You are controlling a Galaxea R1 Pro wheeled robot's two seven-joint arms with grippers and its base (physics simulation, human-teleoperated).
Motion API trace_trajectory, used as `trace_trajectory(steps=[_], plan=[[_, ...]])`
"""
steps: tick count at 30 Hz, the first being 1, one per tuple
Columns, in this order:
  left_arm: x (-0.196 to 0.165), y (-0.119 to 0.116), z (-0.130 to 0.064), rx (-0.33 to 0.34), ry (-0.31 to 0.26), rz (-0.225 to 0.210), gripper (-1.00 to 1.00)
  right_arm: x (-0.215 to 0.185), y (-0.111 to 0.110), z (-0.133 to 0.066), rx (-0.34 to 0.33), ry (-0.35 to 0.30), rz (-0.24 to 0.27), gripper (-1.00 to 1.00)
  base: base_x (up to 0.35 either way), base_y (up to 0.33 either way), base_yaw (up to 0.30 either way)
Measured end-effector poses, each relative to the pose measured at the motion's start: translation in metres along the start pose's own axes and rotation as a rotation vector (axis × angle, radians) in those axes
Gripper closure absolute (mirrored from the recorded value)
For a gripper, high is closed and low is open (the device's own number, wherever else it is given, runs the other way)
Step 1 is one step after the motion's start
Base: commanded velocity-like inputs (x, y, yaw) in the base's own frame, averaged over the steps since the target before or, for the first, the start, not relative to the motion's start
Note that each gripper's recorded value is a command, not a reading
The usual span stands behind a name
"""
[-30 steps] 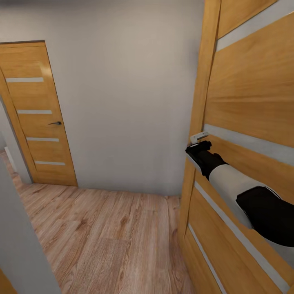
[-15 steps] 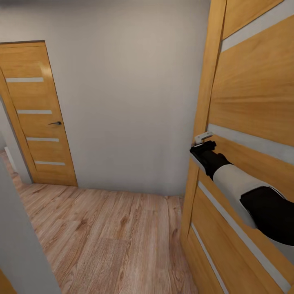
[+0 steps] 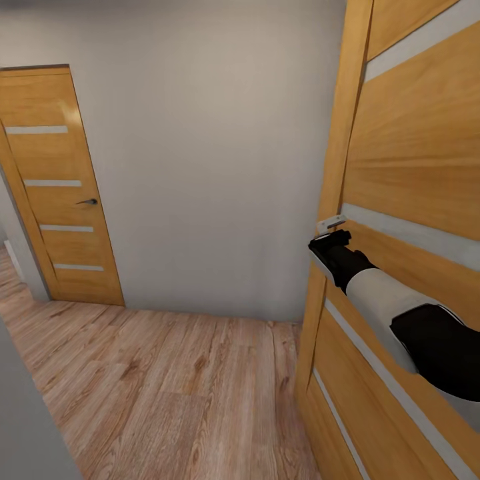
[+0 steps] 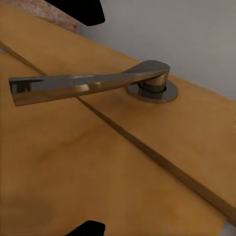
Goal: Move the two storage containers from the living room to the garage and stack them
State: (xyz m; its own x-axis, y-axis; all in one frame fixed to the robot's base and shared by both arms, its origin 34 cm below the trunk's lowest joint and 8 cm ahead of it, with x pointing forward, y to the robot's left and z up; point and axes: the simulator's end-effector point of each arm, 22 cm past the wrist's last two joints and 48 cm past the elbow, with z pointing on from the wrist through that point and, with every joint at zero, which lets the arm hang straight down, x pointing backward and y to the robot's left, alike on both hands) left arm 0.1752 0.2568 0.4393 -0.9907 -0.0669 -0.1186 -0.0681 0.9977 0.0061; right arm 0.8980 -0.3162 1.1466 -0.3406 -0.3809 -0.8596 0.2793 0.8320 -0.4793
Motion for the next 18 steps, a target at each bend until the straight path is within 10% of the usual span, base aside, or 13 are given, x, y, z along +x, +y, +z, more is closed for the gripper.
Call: trace_trajectory(steps=[18], plan=[[0.0, 0.0003, 0.0, -0.001, 0.0, 0.0, -1.0, 0.0014, -0.0032, 0.0009, 0.006, 0.003, -0.001, -1.0, 0.0, 0.0, 0.0]])
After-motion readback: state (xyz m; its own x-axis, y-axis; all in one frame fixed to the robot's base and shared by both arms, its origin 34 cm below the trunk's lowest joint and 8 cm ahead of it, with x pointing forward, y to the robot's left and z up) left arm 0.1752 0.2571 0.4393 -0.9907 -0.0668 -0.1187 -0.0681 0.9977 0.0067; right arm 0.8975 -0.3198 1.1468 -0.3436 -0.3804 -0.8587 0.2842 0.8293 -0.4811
